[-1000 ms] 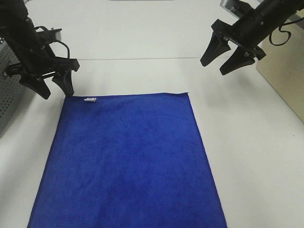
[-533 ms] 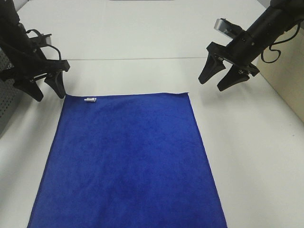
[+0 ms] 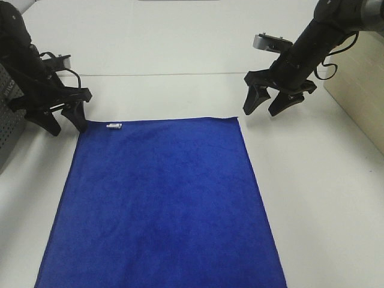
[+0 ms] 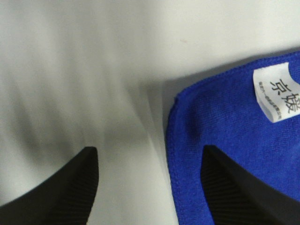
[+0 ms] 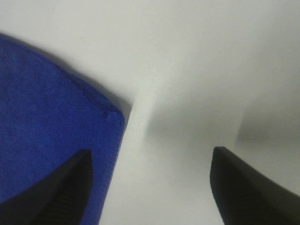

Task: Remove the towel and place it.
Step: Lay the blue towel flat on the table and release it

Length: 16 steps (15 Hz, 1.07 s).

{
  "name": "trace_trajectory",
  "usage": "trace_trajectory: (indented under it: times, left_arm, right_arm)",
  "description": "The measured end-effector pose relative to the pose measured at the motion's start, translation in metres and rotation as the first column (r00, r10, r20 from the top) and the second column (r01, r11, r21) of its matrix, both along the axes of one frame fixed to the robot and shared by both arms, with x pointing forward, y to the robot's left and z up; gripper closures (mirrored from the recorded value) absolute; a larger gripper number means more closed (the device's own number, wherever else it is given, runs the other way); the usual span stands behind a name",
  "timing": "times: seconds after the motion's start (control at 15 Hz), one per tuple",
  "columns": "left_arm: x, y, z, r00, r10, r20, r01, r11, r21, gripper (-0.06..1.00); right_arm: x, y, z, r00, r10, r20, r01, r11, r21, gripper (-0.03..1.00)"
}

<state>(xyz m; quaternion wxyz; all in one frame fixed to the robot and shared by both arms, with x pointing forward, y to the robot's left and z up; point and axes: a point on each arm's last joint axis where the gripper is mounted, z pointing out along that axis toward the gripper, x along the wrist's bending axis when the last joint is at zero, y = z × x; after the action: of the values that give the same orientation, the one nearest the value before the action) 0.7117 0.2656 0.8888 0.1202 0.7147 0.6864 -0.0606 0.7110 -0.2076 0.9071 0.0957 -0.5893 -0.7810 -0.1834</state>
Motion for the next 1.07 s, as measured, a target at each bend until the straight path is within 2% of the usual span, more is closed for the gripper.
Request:
trace_trajectory:
  times: [0.27,0.53,0.8,1.07]
  left_arm:
    - [0.003,0.0,-0.003,1.0,-0.004,0.025,0.004,1.0,0.002,0.34]
    - [0.004,0.0,-0.002,0.999,-0.012,0.048,0.012,1.0,0.001,0.34]
    - [0.004,0.0,-0.002,0.999,-0.019,0.047,0.019,1.0,-0.002,0.34]
    - [0.004,-0.001,-0.002,0.999,-0.021,0.046,0.021,1.0,-0.012,0.34]
  right_arm:
    - [-0.001,0.003,-0.024,0.998,-0.013,-0.054,0.012,1.0,-0.027,0.27]
    - [0.0,0.004,-0.023,0.998,-0.018,-0.053,0.017,1.0,-0.015,0.27]
    - [0.001,0.009,-0.024,0.997,-0.036,-0.066,0.038,0.998,0.042,0.27]
    - [0.001,0.01,-0.024,0.997,-0.036,-0.066,0.04,0.998,0.049,0.27]
